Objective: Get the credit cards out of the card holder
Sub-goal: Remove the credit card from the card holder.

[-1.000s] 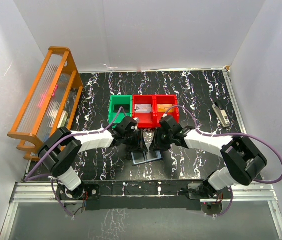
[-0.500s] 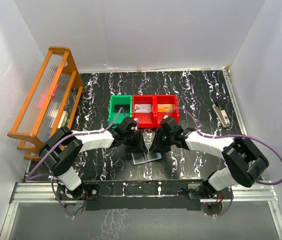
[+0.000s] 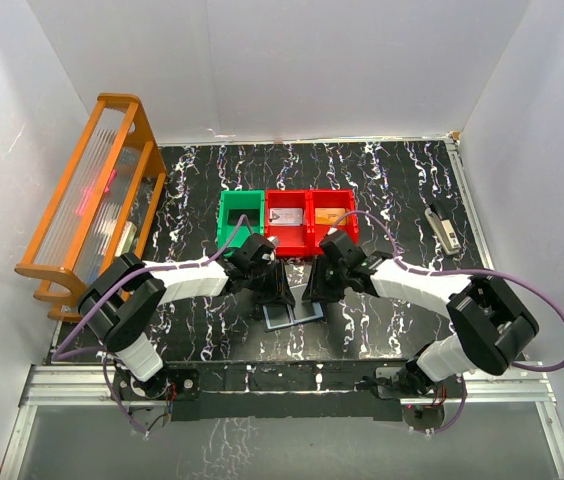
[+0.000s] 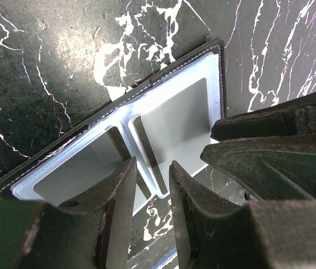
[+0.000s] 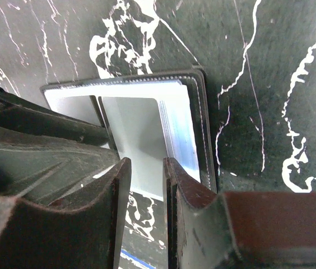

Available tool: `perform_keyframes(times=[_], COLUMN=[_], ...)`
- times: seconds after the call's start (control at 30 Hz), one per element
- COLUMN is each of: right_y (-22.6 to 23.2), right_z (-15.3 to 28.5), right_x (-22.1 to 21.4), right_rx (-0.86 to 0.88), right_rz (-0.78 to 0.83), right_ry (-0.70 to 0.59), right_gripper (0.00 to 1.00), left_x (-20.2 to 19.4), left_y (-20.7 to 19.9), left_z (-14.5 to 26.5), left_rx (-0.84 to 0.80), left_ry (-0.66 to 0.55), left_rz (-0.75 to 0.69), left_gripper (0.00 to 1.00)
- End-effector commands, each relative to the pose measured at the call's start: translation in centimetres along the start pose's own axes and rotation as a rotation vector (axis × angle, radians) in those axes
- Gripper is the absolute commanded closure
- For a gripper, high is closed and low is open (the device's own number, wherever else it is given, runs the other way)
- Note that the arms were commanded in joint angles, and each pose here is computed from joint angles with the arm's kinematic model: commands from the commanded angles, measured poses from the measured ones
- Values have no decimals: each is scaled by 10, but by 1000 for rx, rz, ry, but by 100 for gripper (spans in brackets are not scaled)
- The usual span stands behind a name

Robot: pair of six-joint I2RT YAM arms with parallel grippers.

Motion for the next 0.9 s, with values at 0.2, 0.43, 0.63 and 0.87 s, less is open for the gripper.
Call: perform_keyframes(times=[0.2, 0.43, 0.63, 0.87], right_y=[-7, -11, -16, -21], right_z=[-12, -15, -19, -21], right_x=[-11, -14, -19, -24], right_rx=[26, 11, 0, -9], right_rz=[-22, -78, -104, -110], right_ry=[40, 38, 53, 62], right_gripper=[73, 73, 73, 73], left_x=[-7, -9, -12, -7], left_y=[8, 9, 12, 7], left_z=[2, 0, -3, 0], left_rx=[44, 32, 23, 11], left_ry=[28, 33, 21, -14], left_rz=[-3, 16, 54, 60], left_gripper=[70, 69, 73, 90])
Point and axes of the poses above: each gripper's point midway between its finger pads, its own z axis back along the fingers, its own y axis along the line the jaws close on, x = y × z, the point moved 4 cm from there along z, back along the fingers, and after that the axes turned 3 degrees about -z, right-handed, at the moved point
